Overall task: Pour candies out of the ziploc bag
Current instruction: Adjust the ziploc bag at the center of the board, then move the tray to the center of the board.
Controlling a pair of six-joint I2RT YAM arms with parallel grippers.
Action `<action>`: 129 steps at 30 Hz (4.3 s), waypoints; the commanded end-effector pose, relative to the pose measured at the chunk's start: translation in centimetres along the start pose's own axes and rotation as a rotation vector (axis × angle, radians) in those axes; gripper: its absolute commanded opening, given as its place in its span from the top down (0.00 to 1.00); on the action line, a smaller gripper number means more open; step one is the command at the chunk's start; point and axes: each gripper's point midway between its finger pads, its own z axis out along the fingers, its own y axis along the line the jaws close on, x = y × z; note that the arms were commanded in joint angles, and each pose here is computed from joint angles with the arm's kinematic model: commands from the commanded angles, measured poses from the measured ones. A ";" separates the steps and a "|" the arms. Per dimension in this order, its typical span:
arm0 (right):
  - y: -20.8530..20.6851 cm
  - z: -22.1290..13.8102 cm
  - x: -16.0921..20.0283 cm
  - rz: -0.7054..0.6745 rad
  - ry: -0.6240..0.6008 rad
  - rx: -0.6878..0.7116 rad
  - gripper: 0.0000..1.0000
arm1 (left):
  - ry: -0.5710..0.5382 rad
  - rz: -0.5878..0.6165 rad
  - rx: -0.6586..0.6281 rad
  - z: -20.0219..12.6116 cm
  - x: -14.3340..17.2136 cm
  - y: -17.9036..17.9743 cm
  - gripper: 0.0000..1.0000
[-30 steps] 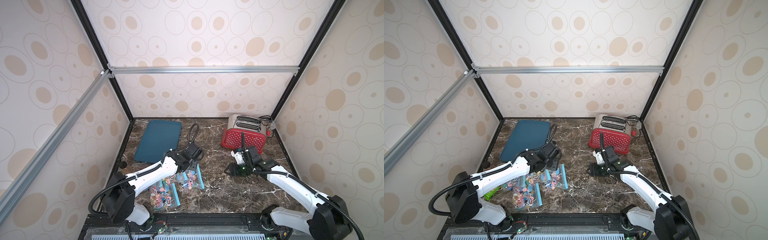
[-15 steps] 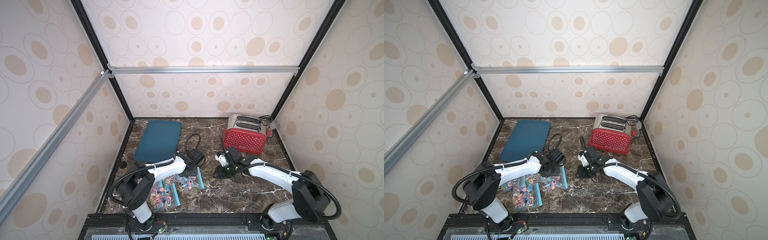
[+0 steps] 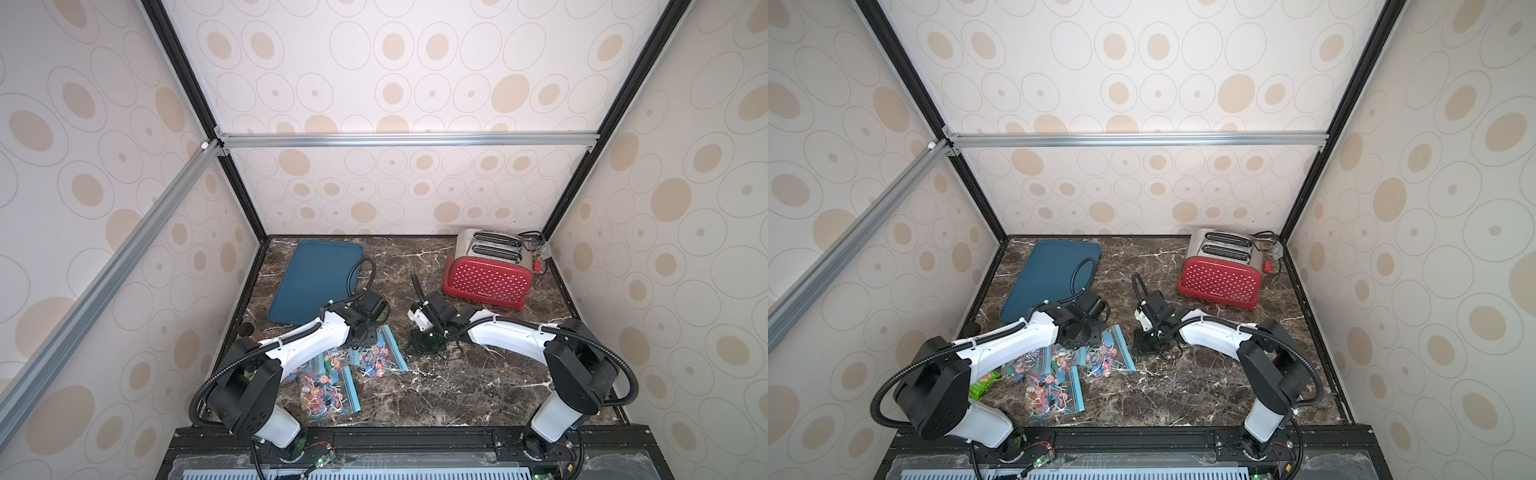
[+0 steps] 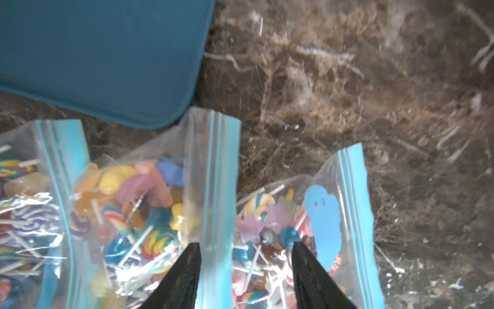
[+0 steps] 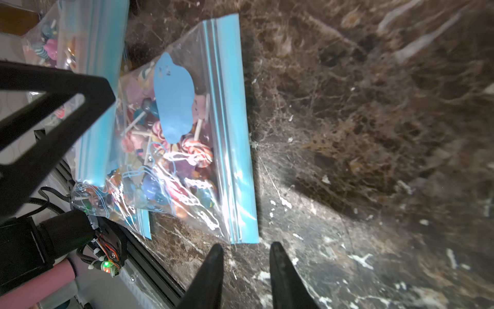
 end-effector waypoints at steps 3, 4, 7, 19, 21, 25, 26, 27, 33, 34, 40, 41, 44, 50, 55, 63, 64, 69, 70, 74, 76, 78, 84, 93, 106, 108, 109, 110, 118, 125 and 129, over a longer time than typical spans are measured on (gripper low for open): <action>-0.3 -3.1 -0.6 -0.030 -0.045 0.093 0.66 | -0.118 -0.020 -0.017 -1.7 -8.9 1.1 0.38; -0.4 -3.4 -0.6 -0.031 -0.051 0.100 0.66 | -0.129 -0.014 -0.024 -1.3 -10.4 1.3 0.36; -0.6 -4.7 -0.3 -0.033 -0.067 0.120 0.66 | -0.135 0.031 -0.033 1.1 -14.6 1.6 0.29; -2.3 -9.4 0.9 0.001 -0.148 0.205 0.62 | -0.025 0.227 0.006 11.0 -20.3 -1.2 0.34; -2.6 -9.6 1.1 0.010 -0.150 0.216 0.62 | -0.003 0.240 0.015 12.0 -20.1 -1.6 0.36; -3.3 -9.5 1.1 0.024 -0.146 0.233 0.62 | 0.030 0.252 -0.013 13.4 -19.4 -1.2 0.40; -3.3 -9.4 1.1 0.026 -0.144 0.235 0.62 | 0.042 0.257 -0.024 13.8 -19.2 -1.0 0.42; -3.3 -9.3 1.1 0.027 -0.142 0.234 0.62 | 0.052 0.261 -0.037 14.2 -18.9 -0.7 0.44; -3.4 -9.3 0.8 0.029 -0.143 0.236 0.63 | 0.113 0.295 -0.102 16.1 -17.9 0.3 0.70; -3.4 -9.4 0.7 0.030 -0.144 0.237 0.64 | 0.116 0.300 -0.106 16.2 -17.9 0.3 0.74; -3.6 -10.2 0.8 0.038 -0.169 0.248 0.65 | 0.147 0.337 -0.118 17.0 -17.2 0.5 0.94; -3.6 -10.4 0.8 0.040 -0.175 0.250 0.65 | 0.150 0.349 -0.117 17.1 -17.0 0.4 0.97; -3.9 -10.9 0.8 0.056 -0.199 0.258 0.66 | 0.159 0.397 -0.116 17.3 -16.6 -0.1 1.00; -5.3 -12.3 1.0 0.128 -0.271 0.295 0.67 | 0.146 0.580 -0.092 16.4 -15.4 -3.8 1.00; -6.6 -13.1 1.3 0.215 -0.341 0.313 0.67 | 0.144 0.706 -0.031 14.7 -13.0 -7.3 1.00; -8.6 -15.7 1.8 0.356 -0.496 0.338 0.64 | 0.165 0.870 0.014 11.7 -6.4 -9.3 1.00; -8.8 -16.0 1.7 0.366 -0.514 0.339 0.63 | 0.164 0.875 0.009 11.2 -5.7 -9.2 1.00; -8.4 -16.3 1.0 0.348 -0.514 0.337 0.61 | 0.132 0.870 0.021 8.2 -3.6 -8.6 1.00; -8.4 -16.1 0.7 0.337 -0.503 0.340 0.60 | 0.114 0.865 0.025 7.3 -3.6 -8.5 1.00; -7.5 -15.0 -1.1 0.244 -0.446 0.334 0.58 | 0.052 0.819 0.010 4.3 -4.7 -7.8 0.83; -7.0 -14.0 -2.4 0.167 -0.395 0.347 0.57 | 0.006 0.782 -0.030 2.6 -6.0 -7.2 0.58; -6.2 -12.9 -3.9 0.076 -0.353 0.343 0.55 | -0.042 0.741 -0.079 1.0 -7.4 -6.5 0.42; -4.7 -9.4 -9.3 -0.125 -0.264 0.287 0.53 | -0.139 0.492 -0.280 -3.5 -12.3 -2.4 0.33; -4.6 -2.9 -19.4 -0.253 -0.144 0.244 0.46 | 0.021 -0.065 -0.244 -1.6 -13.4 7.6 0.37; -8.5 4.4 -25.4 -0.224 -0.082 0.238 0.43 | 0.152 -0.342 -0.330 2.2 -9.3 15.6 0.38; -9.5 5.3 -25.0 -0.202 -0.067 0.252 0.45 | 0.165 -0.353 -0.357 2.5 -8.8 16.2 0.38; -10.0 5.7 -24.8 -0.191 -0.057 0.259 0.47 | 0.171 -0.357 -0.370 2.7 -8.5 16.5 0.38; -10.4 6.0 -24.6 -0.187 -0.047 0.268 0.48 | 0.178 -0.360 -0.380 2.8 -8.3 16.8 0.38; -13.4 8.1 -22.4 -0.116 0.019 0.350 0.67 | 0.204 -0.384 -0.423 3.4 -6.3 18.2 0.38; -17.2 7.9 -20.3 -0.024 0.067 0.527 1.00 | 0.205 -0.377 -0.371 4.0 -6.1 17.6 0.38; -19.1 6.3 -19.7 0.069 0.044 0.624 1.00 | 0.186 -0.359 -0.325 4.1 -6.7 17.0 0.38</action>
